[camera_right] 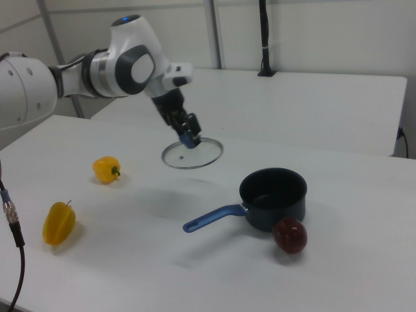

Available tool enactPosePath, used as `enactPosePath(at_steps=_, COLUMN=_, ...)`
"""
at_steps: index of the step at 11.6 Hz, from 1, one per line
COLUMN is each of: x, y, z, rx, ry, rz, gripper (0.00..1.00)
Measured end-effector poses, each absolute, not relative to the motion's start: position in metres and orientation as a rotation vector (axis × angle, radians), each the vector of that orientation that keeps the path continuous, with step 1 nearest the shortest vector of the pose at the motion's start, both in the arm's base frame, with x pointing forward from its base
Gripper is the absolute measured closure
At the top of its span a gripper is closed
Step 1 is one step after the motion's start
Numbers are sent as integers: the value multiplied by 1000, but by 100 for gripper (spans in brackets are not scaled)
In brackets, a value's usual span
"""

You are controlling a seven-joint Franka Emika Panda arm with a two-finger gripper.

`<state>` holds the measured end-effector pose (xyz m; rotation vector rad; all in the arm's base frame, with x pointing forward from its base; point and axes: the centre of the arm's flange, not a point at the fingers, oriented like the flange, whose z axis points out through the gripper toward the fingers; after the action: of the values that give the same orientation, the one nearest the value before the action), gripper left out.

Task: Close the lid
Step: 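Carry the glass lid over to the black saucepan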

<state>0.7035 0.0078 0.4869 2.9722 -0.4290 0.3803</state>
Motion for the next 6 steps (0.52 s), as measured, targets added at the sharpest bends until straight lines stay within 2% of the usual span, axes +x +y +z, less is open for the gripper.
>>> enactPosePath(at_steps=4, x=697, y=-118, z=493, rx=2940, ry=-402, rz=362, gripper=34)
enactPosePath(at_steps=6, x=693, y=-172, z=492, rx=2975, ry=-398, rz=446, gripper=34)
